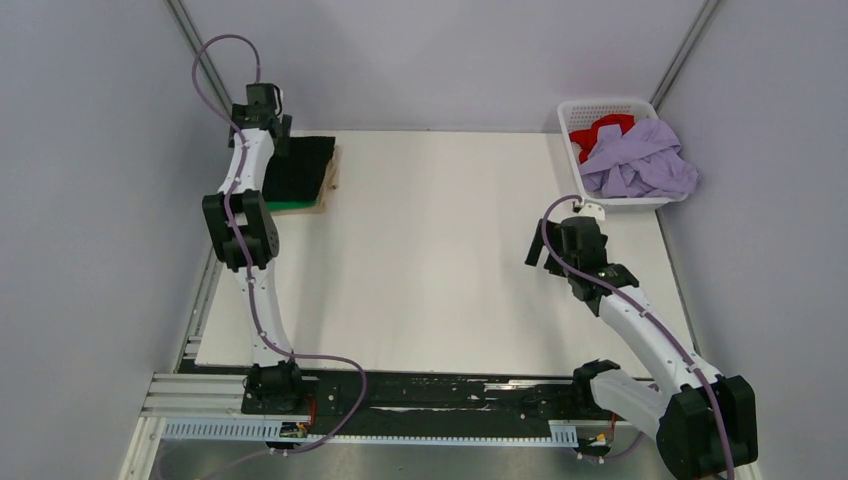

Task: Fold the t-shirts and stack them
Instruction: Put the neatly folded tshirt into the corner of the board with the left arm, then reset both arms

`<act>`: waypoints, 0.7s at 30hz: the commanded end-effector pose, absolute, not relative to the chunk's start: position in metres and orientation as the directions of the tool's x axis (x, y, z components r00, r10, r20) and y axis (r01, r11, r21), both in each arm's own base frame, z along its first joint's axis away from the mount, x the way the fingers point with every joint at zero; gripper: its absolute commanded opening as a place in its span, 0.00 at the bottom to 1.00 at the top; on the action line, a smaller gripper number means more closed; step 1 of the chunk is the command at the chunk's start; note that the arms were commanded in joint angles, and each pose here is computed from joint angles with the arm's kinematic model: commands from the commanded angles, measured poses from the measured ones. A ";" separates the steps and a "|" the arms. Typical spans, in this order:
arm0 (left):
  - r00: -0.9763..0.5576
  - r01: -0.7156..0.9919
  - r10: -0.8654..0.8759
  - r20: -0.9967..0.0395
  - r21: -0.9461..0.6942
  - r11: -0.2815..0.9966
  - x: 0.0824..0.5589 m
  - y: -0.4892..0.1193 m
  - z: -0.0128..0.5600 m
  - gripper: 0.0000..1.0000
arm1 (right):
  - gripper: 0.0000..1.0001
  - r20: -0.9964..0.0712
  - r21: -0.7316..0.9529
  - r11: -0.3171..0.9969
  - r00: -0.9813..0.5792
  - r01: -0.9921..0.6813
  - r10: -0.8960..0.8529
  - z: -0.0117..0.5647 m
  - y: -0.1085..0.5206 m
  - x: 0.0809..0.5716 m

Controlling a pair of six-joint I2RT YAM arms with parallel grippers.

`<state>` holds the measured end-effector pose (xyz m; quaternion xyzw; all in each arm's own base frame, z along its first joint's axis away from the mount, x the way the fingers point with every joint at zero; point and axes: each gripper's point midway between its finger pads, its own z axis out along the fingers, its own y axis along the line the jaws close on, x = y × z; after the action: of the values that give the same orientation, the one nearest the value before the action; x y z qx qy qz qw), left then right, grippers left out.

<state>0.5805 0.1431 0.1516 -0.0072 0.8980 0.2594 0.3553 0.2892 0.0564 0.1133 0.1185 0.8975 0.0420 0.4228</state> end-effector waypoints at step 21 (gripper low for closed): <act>-0.289 -0.180 -0.465 -0.837 -0.430 0.885 0.428 0.010 0.272 1.00 | 1.00 -0.771 0.397 0.880 -0.426 0.263 0.475 0.160 0.039 0.286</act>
<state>0.4666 0.0485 0.2320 -0.1936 0.8476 -0.0282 0.4932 0.2873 0.0373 0.1454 0.1986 0.8583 0.0679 0.4683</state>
